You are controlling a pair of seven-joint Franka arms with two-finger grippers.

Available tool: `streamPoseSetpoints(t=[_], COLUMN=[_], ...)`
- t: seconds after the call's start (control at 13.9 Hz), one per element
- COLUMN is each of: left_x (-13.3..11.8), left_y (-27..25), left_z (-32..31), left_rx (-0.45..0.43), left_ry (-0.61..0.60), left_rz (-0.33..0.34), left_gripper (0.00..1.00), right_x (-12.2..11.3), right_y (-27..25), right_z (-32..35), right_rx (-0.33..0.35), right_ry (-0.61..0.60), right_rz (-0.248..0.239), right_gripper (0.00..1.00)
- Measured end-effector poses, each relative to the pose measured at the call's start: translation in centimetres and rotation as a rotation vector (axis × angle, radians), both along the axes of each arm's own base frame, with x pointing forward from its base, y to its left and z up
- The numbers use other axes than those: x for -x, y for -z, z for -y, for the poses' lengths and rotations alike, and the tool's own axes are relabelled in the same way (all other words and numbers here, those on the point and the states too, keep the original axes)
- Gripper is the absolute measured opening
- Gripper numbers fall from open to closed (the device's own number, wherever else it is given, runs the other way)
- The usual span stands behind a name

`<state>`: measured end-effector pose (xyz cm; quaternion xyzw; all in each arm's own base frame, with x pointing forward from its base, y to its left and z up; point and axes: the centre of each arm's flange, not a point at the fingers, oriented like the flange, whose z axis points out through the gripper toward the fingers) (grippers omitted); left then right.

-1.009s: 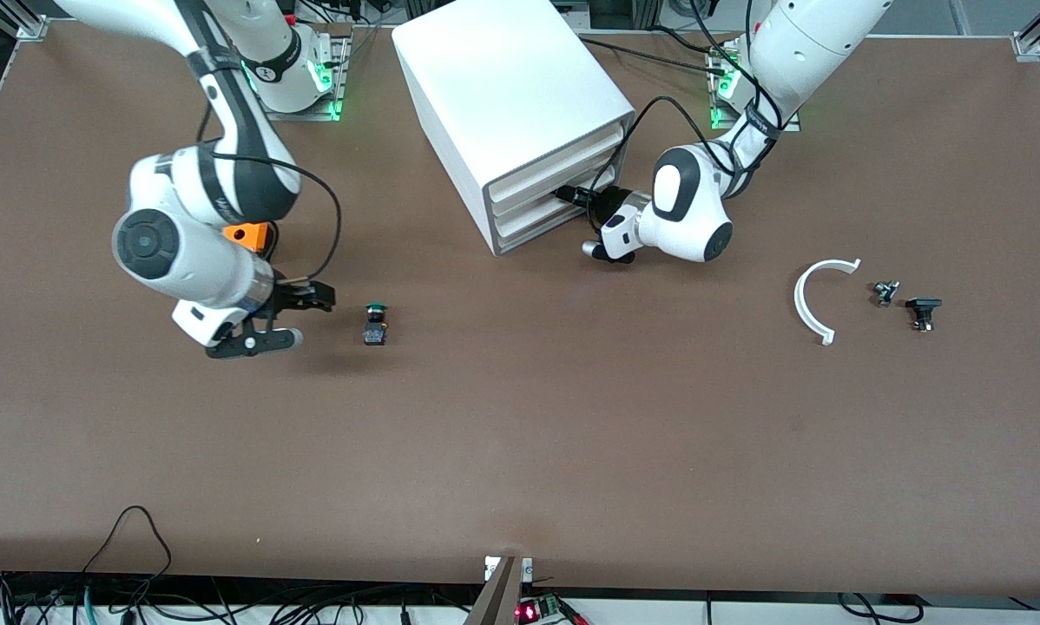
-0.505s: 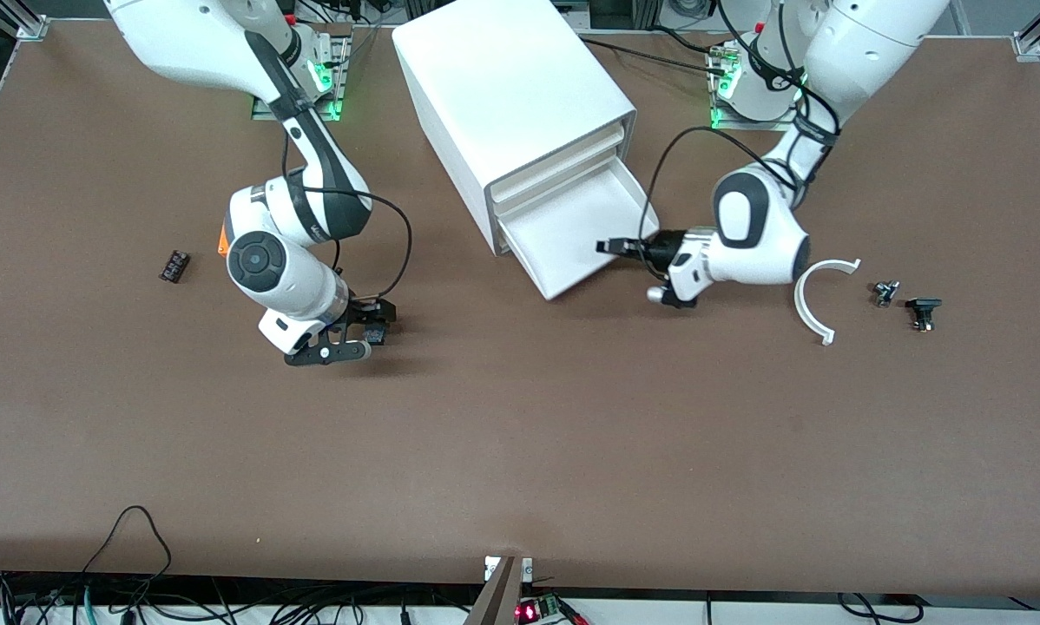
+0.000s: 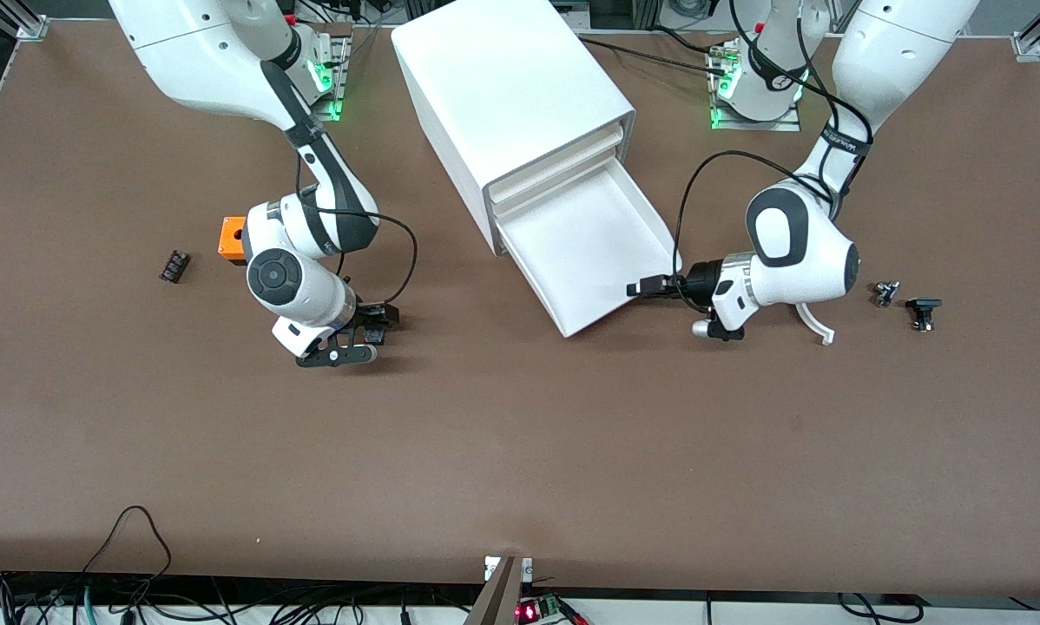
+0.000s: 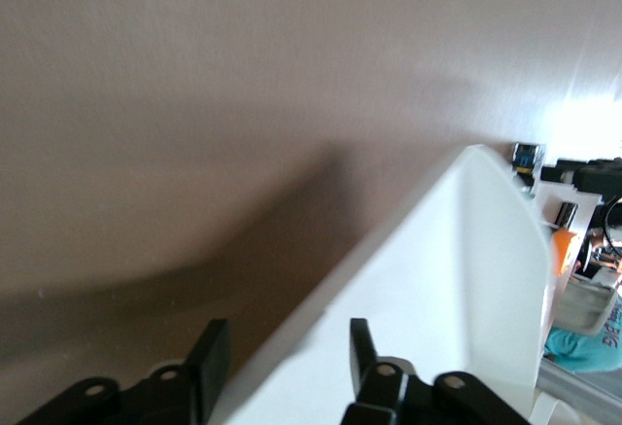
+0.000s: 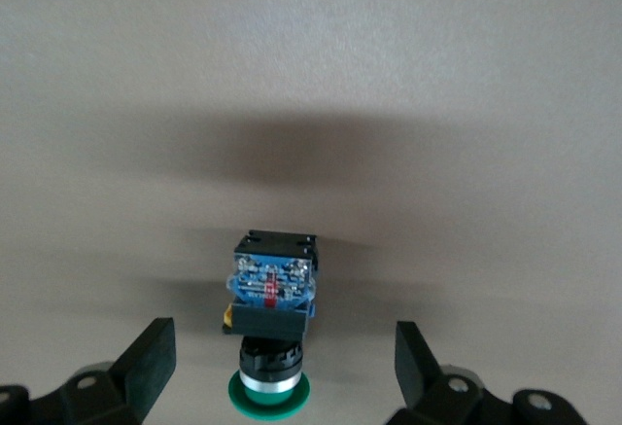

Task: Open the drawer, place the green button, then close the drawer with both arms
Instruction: 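Pull the drawer open with the left gripper, then retract the left gripper while the right gripper lifts the green button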

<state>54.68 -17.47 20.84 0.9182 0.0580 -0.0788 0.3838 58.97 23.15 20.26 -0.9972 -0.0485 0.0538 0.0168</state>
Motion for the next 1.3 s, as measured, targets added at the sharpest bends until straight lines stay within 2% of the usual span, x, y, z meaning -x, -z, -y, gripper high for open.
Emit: streamPoseSetpoints(t=[0.22, 0.29, 0.43, 0.5, 0.72, 0.86, 1.01, 1.3], left_x=[-2.6, -3.5, -4.6, -4.7, -4.2, -3.7, -3.3, -2.6], left_y=[-4.2, -6.2, -10.8, -12.9, -19.9, -25.8, -30.6, -36.5], left_z=[-4.7, -7.4, -12.7, -14.6, -18.7, -21.9, -23.9, -19.2], left_rx=[-0.021, -0.032, -0.061, -0.093, -0.28, -0.355, -0.471, -0.701], left_ry=[-0.084, -0.126, -0.194, -0.191, -0.02, 0.063, 0.102, 0.068], left_rz=[0.089, 0.129, 0.21, 0.249, 0.335, 0.319, 0.276, 0.151], left_gripper=[0.94, 1.0, 1.0, 1.0, 1.0, 1.0, 1.0, 1.0], right_x=[0.8, 1.1, 1.6, 1.9, 2.3, 2.2, 2.0, 2.0], right_y=[0.9, 1.1, 1.4, 1.5, 2.2, 2.5, 2.8, 3.1], right_z=[-0.2, -0.4, -1.4, -1.9, -2.3, -2.1, -1.7, -1.5], right_rx=[0.006, 0.006, 0.008, 0.007, 0.009, 0.012, 0.015, 0.017], right_ry=[-0.007, -0.012, -0.03, -0.039, -0.047, -0.043, -0.037, -0.033], right_rz=[-0.016, -0.019, -0.022, -0.021, -0.023, -0.023, -0.021, -0.02], right_gripper=[1.0, 1.0, 0.99, 0.97, 0.94, 0.93, 0.93, 0.86])
